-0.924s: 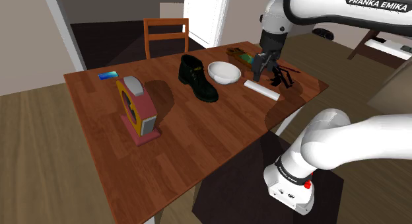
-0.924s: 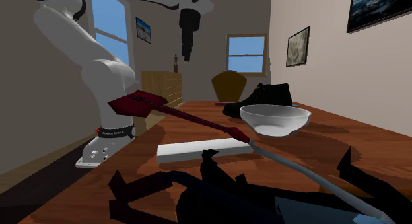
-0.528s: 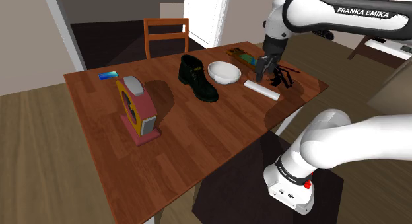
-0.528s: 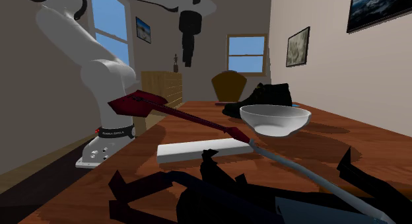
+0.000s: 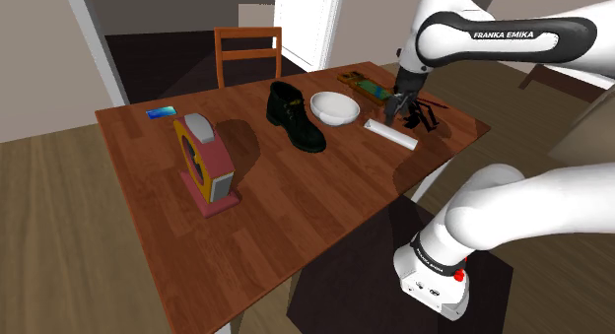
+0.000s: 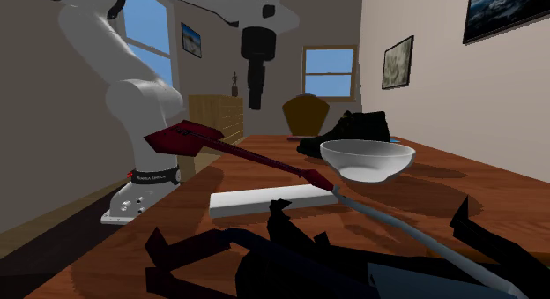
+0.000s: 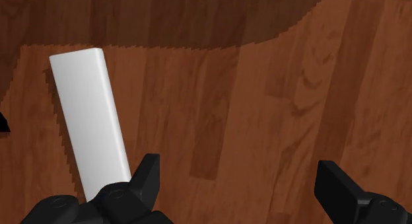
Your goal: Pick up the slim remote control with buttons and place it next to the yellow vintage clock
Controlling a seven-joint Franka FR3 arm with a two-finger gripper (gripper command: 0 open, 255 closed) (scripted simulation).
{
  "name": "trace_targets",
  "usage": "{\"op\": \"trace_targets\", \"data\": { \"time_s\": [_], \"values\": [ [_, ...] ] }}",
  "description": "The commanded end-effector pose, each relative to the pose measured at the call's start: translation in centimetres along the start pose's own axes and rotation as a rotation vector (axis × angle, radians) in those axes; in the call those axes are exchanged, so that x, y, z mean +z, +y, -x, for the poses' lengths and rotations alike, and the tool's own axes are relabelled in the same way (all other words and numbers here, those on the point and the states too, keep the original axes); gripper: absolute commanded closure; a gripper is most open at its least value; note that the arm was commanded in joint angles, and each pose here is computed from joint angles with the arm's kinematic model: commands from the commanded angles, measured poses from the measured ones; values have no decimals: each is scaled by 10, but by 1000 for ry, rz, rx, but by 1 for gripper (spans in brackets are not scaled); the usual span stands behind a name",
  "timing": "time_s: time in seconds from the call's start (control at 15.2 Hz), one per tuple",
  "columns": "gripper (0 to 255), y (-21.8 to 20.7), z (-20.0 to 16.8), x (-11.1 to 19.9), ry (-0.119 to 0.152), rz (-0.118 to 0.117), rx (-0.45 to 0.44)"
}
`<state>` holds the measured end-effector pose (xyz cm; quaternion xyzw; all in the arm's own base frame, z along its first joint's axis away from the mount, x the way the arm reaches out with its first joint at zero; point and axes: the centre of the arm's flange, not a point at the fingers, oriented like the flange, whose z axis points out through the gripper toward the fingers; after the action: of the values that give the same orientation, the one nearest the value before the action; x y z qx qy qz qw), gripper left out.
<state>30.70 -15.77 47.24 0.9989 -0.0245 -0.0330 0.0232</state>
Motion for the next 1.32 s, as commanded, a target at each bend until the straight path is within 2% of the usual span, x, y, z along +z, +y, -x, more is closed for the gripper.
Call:
{"op": "trace_targets", "data": {
  "time_s": [0.0,0.79,1.25],
  "values": [
    [0,23,-7,14,10,-8,-3],
    [0,154,-38,108,63,-65,-17],
    [0,157,-41,144,65,-68,-17]
  ]
}}
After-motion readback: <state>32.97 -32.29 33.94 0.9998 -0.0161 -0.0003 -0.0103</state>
